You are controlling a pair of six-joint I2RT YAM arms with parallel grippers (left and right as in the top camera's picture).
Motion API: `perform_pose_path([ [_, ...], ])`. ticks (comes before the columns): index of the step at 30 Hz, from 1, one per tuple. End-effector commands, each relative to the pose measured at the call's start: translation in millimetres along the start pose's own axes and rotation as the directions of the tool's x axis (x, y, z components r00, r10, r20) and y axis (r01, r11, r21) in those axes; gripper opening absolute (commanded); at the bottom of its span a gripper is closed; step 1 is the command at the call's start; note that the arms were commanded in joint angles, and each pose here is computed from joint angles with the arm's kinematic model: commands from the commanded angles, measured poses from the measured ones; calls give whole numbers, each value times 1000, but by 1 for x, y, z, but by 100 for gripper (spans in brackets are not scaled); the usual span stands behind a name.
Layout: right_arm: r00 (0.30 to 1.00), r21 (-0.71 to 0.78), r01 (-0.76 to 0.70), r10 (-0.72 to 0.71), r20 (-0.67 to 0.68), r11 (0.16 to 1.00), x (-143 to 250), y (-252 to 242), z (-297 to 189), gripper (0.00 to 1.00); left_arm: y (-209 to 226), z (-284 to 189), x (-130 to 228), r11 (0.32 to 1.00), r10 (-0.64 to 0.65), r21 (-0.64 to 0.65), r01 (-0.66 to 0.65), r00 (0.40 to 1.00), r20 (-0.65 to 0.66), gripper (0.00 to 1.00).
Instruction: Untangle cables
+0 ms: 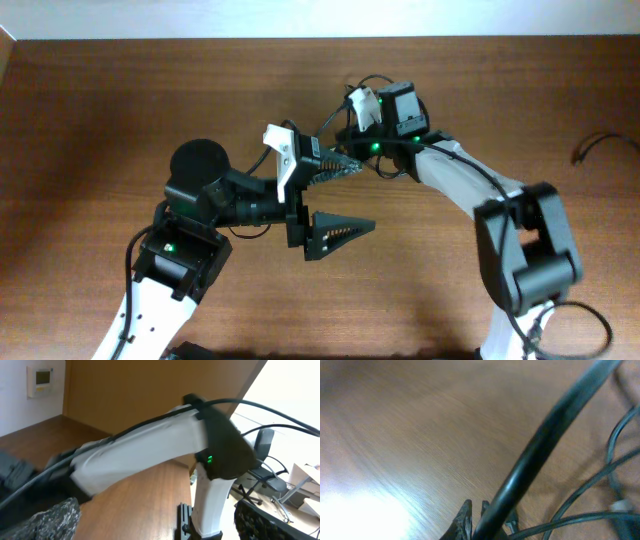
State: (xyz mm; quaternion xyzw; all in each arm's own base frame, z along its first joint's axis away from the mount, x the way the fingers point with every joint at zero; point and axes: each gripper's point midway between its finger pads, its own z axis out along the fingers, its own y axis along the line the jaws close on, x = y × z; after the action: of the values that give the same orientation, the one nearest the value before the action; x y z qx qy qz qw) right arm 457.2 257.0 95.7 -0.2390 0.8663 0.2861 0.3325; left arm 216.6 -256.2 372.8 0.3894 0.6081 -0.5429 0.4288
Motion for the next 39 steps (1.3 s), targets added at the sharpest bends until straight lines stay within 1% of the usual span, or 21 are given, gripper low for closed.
perform_pose_path([
  [1, 975, -42, 107, -96, 200, 993, -109, 60, -90, 4, -17, -1, -6, 996, 35, 80, -35, 999, 3, 99],
  [3, 952, -20, 135, -124, 280, 991, -160, 89, -150, 4, -18, -1, -6, 996, 33, 87, -32, 999, 0, 99],
  [5, 939, 60, 34, -53, 340, 998, -195, 94, -196, 4, -25, -2, -4, 992, 34, 125, -32, 999, -10, 99],
  [7, 907, 31, 15, -26, 420, 999, -227, 118, -237, 4, -28, -2, -2, 988, 33, 148, -30, 999, -17, 99],
  [8, 876, -3, -13, 13, 483, 1000, -247, 132, -262, 4, -28, -2, -1, 989, 27, 147, -24, 999, -21, 99],
  [10, 760, -142, -74, 148, 632, 987, -290, 163, -321, 4, -28, -2, 1, 989, 14, 146, -10, 1000, -28, 99],
  [12, 673, -240, -26, 195, 714, 970, -315, 189, -362, 4, -27, -2, 5, 989, -11, 146, 17, 999, -42, 99],
  [13, 655, -312, -11, 242, 715, 950, -319, 202, -374, 4, -27, -2, 6, 989, -22, 144, 29, 999, -48, 99],
  [15, 698, -443, 83, 265, 665, 893, -314, 248, -373, 4, -27, -2, 6, 989, -20, 144, 26, 999, -47, 99],
  [16, 704, -366, 117, 183, 686, 923, -311, 245, -363, 4, -27, -2, 6, 989, -20, 144, 27, 999, -47, 99],
  [18, 744, -117, -63, 125, 656, 991, -298, 176, -328, 4, -33, -3, 8, 983, -20, 180, 30, 998, -57, 99],
  [19, 837, -25, -74, 75, 542, 997, -272, 153, -291, 4, -35, -4, 8, 981, -17, 190, 28, 998, -60, 99],
  [21, 917, 59, 47, -67, 393, 997, -241, 145, -252, 4, -34, -4, 9, 978, 85, 195, -75, 996, -42, 99],
  [22, 919, 77, 96, -118, 377, 992, -238, 147, -249, 4, -32, -4, 19, 969, 168, 194, -156, 985, -49, 99],
  [23, 904, 82, 114, -137, 405, 990, -245, 150, -256, 4, -16, -4, 40, 967, 234, 127, -220, 967, -106, 99],
  [24, 892, 83, 123, -147, 428, 989, -250, 153, -264, 4, 12, -6, 61, 974, 218, -13, -225, 954, -206, 99],
  [26, 837, 89, 158, -181, 516, 983, -272, 165, -285, 4, 45, -9, 82, 971, 127, -156, -180, 945, -300, 99],
  [32, 698, -21, 90, -48, 714, 996, -318, 185, -328, 4, 93, 13, 143, 990, -74, -141, 18, 913, -401, 99],
  [36, 768, 153, -71, -44, 639, 986, -299, 115, -319, 4, 86, 19, 141, 997, -70, -69, 47, 925, -374, 99],
  [38, 807, 282, -123, -69, 586, 952, -282, 57, -334, 4, 77, 18, 134, 998, -60, -46, 46, 932, -357, 99],
  [39, 835, 383, -187, -59, 547, 905, -263, 4, -355, 4, 71, 18, 129, 999, -51, -25, 45, 937, -344, 99],
])
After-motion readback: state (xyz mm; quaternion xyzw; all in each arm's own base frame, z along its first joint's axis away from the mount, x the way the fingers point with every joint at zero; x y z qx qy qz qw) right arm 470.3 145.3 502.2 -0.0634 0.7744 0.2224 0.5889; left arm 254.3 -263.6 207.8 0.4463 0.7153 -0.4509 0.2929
